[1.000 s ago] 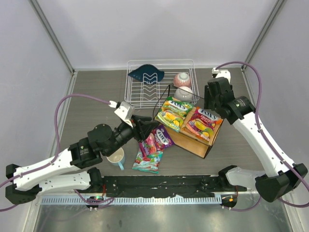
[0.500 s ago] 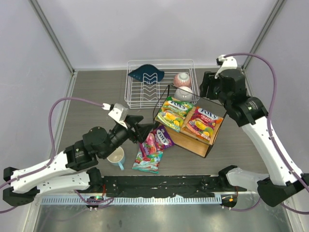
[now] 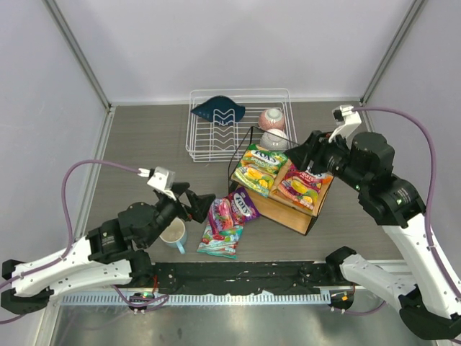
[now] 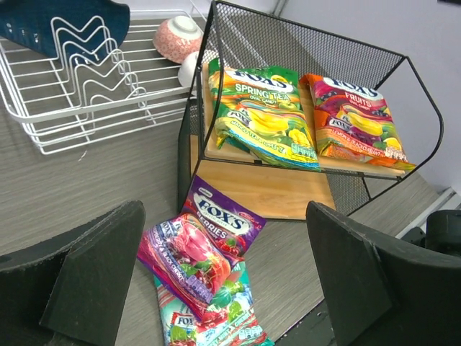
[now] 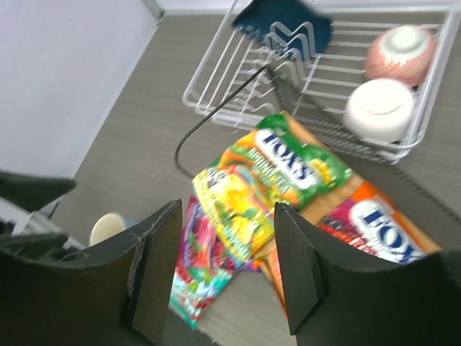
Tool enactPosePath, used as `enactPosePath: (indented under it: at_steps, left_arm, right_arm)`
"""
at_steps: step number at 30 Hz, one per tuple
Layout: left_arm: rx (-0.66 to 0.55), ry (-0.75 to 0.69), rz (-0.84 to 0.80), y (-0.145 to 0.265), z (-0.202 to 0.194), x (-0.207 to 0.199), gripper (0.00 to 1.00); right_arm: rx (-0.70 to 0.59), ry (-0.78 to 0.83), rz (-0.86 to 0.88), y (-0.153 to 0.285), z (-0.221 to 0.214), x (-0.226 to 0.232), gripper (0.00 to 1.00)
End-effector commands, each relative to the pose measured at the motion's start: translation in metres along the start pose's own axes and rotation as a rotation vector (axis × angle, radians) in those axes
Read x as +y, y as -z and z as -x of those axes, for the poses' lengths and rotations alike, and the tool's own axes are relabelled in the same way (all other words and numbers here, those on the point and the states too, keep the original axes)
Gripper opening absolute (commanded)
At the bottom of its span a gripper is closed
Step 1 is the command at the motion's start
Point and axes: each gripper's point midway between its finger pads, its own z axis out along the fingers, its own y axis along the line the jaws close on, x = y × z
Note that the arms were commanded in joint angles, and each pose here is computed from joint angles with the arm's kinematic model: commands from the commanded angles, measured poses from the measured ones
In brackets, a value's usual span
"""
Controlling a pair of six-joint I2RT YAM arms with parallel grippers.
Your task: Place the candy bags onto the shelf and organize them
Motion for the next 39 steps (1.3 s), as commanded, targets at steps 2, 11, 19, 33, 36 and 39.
enactPosePath:
  at_steps: [2,11,19,33,36,39]
  left_arm:
    - [0.004,0.030,0.072,0.005,-0.005,0.016,1.00]
    - [0.115,0.015,0.121,-0.003,-0.048,0.023,1.00]
    - [0.239,0.000,0.135,-0.018,-0.112,0.026,1.00]
    - [0.304,0.056,0.315,-0.050,-0.172,0.047,1.00]
    - [0.288,0.112,0.336,-0.050,-0.173,0.053,0.99]
    - [0.270,0.153,0.353,-0.049,-0.173,0.060,0.97]
  right_arm:
    - [0.107,-0.115,0.216,0.017,-0.026,0.046,0.59]
    - [0.245,-0.190,0.335,0.030,-0.075,0.069,0.57]
    - [-0.002,-0.184,0.289,0.051,-0.023,0.061,0.57]
    - [0.016,-0.139,0.255,0.034,-0.023,0.058,0.57]
    - [0.023,-0.133,0.249,0.032,-0.026,0.056,0.57]
    - [0.023,-0.133,0.246,0.031,-0.028,0.054,0.57]
